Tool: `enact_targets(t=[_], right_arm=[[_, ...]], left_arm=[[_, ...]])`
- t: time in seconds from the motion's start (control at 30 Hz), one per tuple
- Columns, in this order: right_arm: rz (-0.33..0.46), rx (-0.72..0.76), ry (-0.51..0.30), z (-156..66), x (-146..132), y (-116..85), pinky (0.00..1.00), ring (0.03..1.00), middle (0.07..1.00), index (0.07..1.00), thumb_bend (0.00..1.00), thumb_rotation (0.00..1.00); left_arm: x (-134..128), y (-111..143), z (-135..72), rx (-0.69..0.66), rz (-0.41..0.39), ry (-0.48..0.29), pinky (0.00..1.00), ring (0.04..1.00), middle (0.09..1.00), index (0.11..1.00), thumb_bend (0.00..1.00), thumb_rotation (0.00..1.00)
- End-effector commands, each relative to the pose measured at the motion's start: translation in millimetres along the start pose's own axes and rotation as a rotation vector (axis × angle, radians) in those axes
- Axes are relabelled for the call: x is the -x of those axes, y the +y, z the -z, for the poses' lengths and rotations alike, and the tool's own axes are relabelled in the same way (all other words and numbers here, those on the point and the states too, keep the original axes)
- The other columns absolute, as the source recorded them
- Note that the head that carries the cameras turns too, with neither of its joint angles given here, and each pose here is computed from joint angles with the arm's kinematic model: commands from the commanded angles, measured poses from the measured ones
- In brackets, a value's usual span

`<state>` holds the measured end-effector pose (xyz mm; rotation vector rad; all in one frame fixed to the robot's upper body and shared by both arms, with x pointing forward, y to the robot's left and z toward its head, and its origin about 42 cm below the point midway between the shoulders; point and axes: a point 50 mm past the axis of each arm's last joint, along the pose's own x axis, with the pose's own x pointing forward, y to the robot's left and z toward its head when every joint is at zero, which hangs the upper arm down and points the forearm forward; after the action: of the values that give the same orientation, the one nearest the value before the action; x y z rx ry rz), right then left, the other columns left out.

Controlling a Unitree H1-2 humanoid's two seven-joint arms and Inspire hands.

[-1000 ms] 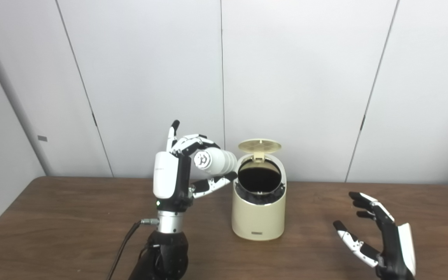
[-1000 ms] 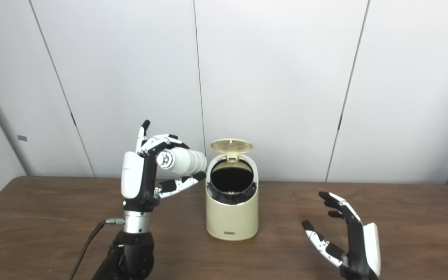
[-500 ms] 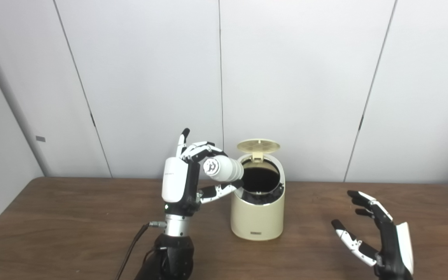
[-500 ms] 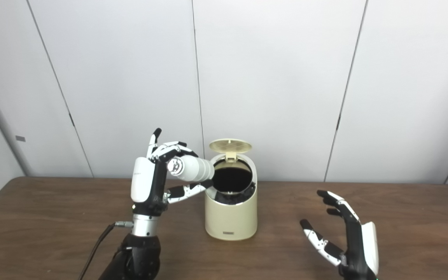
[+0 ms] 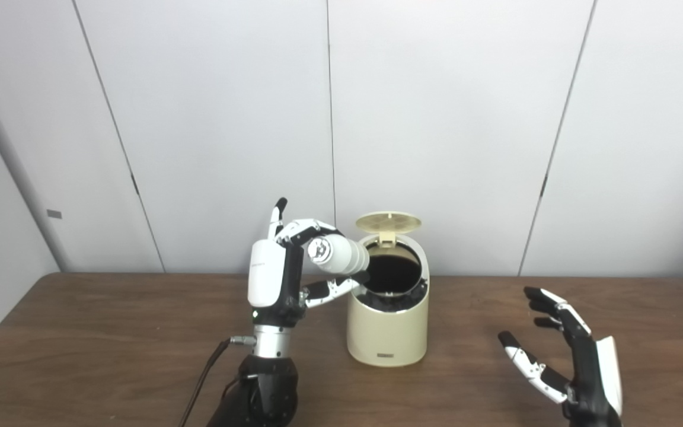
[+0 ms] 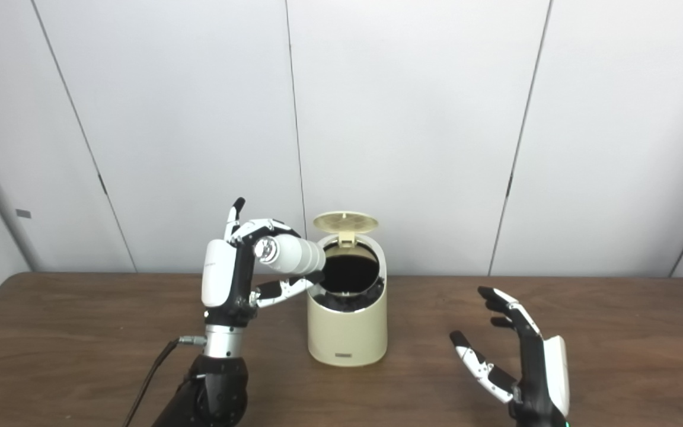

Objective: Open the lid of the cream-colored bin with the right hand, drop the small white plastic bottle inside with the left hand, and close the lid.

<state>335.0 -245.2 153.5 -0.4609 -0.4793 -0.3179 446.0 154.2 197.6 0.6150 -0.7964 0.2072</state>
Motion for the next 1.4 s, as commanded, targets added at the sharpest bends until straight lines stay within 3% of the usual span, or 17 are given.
enact_targets(t=[0.0, 0.27, 0.37, 0.53, 0.8, 1.03, 1.27, 1.37], right_arm=[[0.027, -0.022, -0.078, -14.1, -12.9, 1.1, 0.64, 0.739, 0.761, 0.741, 0.30, 0.24], [0.028, -0.026, -0.080, -15.3, -12.7, 3.2, 0.64, 0.738, 0.763, 0.724, 0.30, 0.28], [0.026, -0.030, -0.080, -16.7, -12.7, 4.3, 0.63, 0.739, 0.765, 0.727, 0.30, 0.23], [0.028, -0.022, -0.089, -19.7, -13.1, 6.2, 0.63, 0.737, 0.766, 0.714, 0.29, 0.25], [0.034, -0.017, -0.086, -22.3, -12.7, 8.4, 0.64, 0.739, 0.766, 0.706, 0.30, 0.35], [0.034, -0.016, -0.083, -21.9, -13.2, 9.5, 0.64, 0.743, 0.770, 0.737, 0.30, 0.35], [0.040, -0.029, -0.096, -21.0, -13.8, 10.4, 0.58, 0.703, 0.755, 0.735, 0.30, 0.28], [0.041, -0.034, -0.101, -21.4, -14.4, 11.2, 0.59, 0.713, 0.756, 0.739, 0.30, 0.27]], left_arm=[[-29.7, -0.2, -14.9, 0.021, -0.046, -0.072, 1.00, 0.667, 0.474, 0.489, 0.52, 0.00], [-35.7, -7.6, -15.8, 0.015, -0.026, -0.080, 1.00, 0.670, 0.476, 0.485, 0.53, 0.00], [-37.9, -9.1, -16.6, 0.016, -0.014, -0.080, 1.00, 0.677, 0.479, 0.480, 0.53, 0.00], [-40.7, -13.1, -18.0, 0.018, 0.000, -0.074, 1.00, 0.683, 0.477, 0.483, 0.53, 0.00], [-43.9, -16.4, -19.5, 0.016, 0.033, -0.079, 1.00, 0.687, 0.486, 0.471, 0.53, 0.00], [-45.6, -16.2, -20.6, 0.000, 0.045, -0.078, 1.00, 0.685, 0.494, 0.462, 0.53, 0.00], [-45.1, -15.3, -19.1, -0.012, 0.065, -0.054, 1.00, 0.690, 0.491, 0.467, 0.53, 0.00], [-44.9, -14.0, -18.5, -0.022, 0.078, -0.035, 1.00, 0.693, 0.490, 0.467, 0.53, 0.00]])
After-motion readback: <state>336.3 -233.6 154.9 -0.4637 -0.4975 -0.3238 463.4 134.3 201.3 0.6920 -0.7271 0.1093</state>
